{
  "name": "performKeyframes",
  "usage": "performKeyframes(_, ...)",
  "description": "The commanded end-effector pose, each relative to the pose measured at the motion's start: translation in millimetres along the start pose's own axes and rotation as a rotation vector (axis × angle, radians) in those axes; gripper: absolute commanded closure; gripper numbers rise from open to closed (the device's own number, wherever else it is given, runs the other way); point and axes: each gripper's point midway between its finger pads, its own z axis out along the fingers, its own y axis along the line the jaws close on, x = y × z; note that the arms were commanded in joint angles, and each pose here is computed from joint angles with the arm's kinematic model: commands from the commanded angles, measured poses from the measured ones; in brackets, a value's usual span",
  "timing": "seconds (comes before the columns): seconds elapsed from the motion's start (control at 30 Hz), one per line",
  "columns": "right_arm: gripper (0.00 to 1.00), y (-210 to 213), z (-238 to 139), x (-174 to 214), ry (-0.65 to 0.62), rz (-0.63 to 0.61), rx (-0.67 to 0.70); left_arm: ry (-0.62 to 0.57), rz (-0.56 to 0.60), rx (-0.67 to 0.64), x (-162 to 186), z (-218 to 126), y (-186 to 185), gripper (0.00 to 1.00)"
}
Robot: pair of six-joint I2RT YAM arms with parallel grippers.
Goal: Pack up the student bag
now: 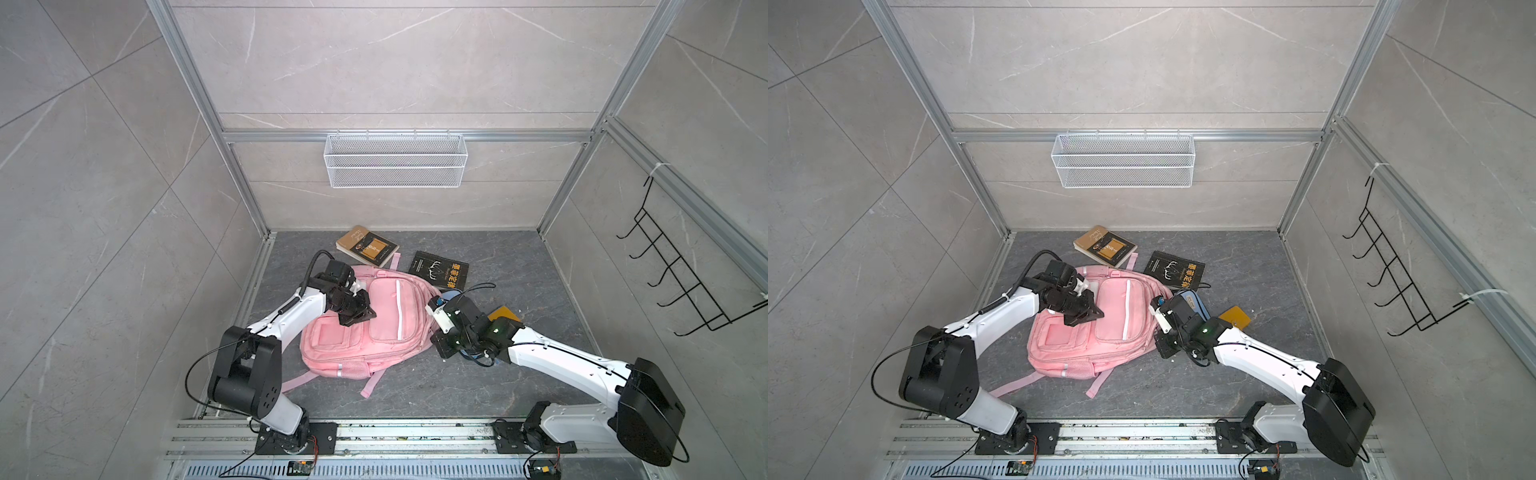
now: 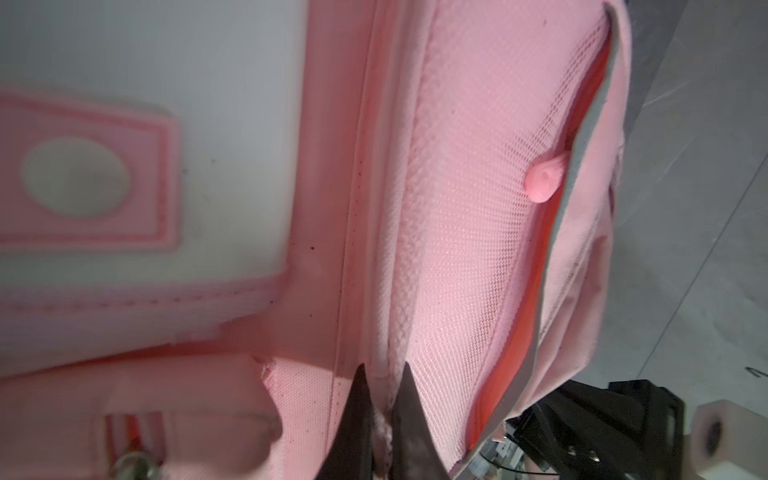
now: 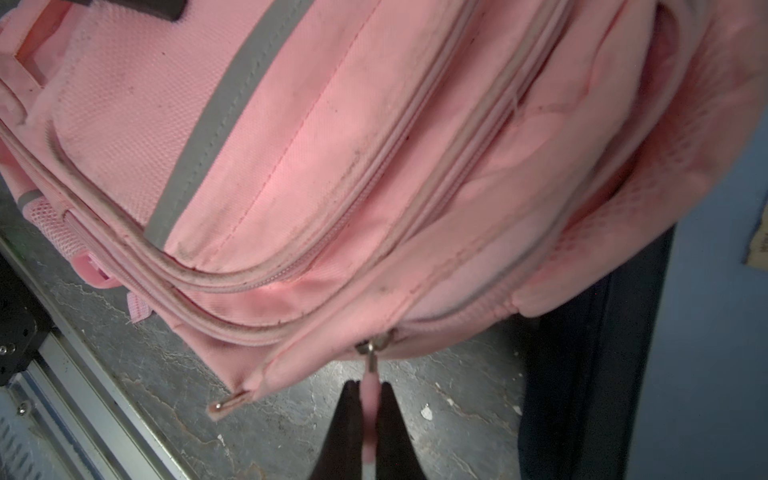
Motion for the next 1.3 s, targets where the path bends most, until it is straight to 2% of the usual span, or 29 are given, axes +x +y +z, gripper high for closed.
performKeyframes(0.0, 1.0, 11, -14, -9, -0.044, -0.05, -0.034, -0.096, -0.121, 0.082, -9, -25, -19, 1.0)
performKeyframes(0.1, 1.0, 20, -12, -5, -0.043, -0.065, -0.052, -0.192, -0.215, 0.134, -20, -40, -24, 1.0)
performKeyframes(0.23, 1.0, 36, -5, 1, -0.028, -0.099, -0.07, -0.258, -0.293, 0.187, -31, -60, -29, 1.0)
performKeyframes(0.63, 1.0, 100, 21, -3, -0.046, -0.165, -0.162, -0.328, -0.443, 0.32, -46, -83, -49, 1.0)
performKeyframes(1.0, 1.0, 165, 46, -9, -0.041, -0.224, -0.284, -0.343, -0.453, 0.343, -54, -84, -54, 1.0)
performKeyframes(1.27, 1.0, 176, 49, -11, -0.054, -0.192, -0.323, -0.338, -0.375, 0.316, -53, -80, -52, 1.0)
